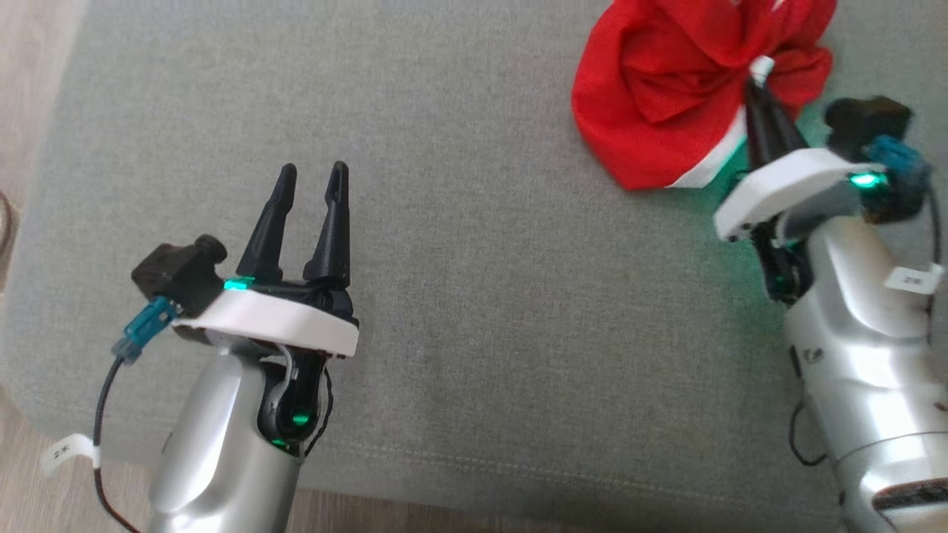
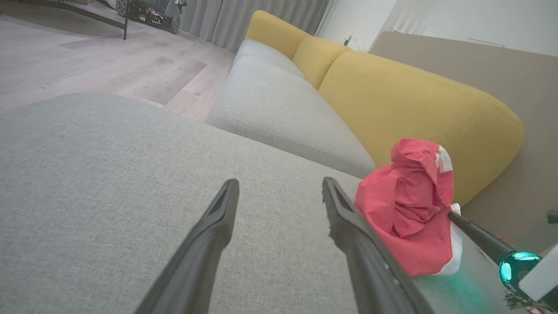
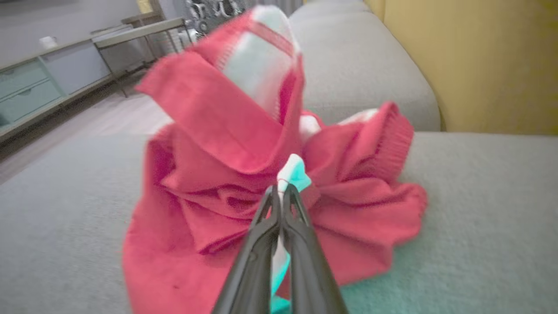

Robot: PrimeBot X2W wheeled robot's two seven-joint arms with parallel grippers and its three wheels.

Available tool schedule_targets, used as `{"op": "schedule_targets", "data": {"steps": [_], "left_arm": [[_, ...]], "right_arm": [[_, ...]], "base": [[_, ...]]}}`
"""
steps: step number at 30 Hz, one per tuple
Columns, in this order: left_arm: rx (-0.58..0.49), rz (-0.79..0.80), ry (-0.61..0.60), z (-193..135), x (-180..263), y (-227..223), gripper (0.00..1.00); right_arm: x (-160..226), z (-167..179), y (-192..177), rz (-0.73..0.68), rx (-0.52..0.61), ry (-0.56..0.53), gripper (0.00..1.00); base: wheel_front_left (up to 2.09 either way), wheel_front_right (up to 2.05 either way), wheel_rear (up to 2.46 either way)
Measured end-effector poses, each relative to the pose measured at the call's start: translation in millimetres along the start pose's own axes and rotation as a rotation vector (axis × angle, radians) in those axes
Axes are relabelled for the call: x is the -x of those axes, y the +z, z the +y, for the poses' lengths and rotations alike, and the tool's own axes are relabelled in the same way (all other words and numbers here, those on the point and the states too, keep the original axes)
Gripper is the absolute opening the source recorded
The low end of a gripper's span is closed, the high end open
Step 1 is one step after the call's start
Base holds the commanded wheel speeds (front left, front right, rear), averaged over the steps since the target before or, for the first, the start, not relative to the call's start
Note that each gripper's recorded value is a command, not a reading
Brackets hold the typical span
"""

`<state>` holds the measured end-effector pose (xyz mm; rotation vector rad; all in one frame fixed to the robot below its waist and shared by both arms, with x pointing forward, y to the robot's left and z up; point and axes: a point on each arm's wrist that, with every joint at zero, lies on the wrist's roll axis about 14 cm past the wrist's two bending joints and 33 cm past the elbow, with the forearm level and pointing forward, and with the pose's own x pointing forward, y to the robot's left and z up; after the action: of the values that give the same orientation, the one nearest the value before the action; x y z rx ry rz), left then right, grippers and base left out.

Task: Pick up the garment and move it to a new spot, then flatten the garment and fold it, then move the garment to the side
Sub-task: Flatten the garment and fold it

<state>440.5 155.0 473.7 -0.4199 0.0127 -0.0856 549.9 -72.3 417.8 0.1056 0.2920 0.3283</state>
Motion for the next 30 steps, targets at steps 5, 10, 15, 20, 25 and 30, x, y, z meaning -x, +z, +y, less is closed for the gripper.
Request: {"op": "schedule_targets", "data": {"steps": [5, 10, 15, 20, 25, 30], "left_arm": [[0.015, -0.046, -0.026, -12.1, 6.8, 18.9, 1.0], [0.05, -0.075, -0.034, -20.2, 22.8, 30.5, 1.0], [0.055, -0.092, -0.019, -20.7, 42.0, 36.7, 1.0], [0.056, -0.105, -0.008, -19.5, 47.6, 40.3, 1.0], [0.062, -0.086, -0.011, -20.1, 42.4, 33.1, 1.0], [0.068, -0.064, -0.01, -20.6, 34.7, 24.3, 1.0]], "right_arm": [[3.3, 63.7, 67.8, -0.16, 0.125, 0.175, 0.0], [19.7, 138.2, 137.9, -0.299, 0.22, 0.357, 0.0], [50.4, 202.7, 215.3, -0.467, 0.24, 0.507, 0.0], [72.4, 207.6, 299.4, -0.681, 0.173, 0.51, 0.0], [51.5, 130.5, 314.5, -0.708, 0.061, 0.325, 0.0], [24.6, 53.8, 243.0, -0.536, 0.024, 0.151, 0.0]], "base": [[0.0, 0.0, 0.0], [0.0, 0.0, 0.0], [0.0, 0.0, 0.0], [0.0, 0.0, 0.0], [0.0, 0.0, 0.0], [0.0, 0.0, 0.0]]}}
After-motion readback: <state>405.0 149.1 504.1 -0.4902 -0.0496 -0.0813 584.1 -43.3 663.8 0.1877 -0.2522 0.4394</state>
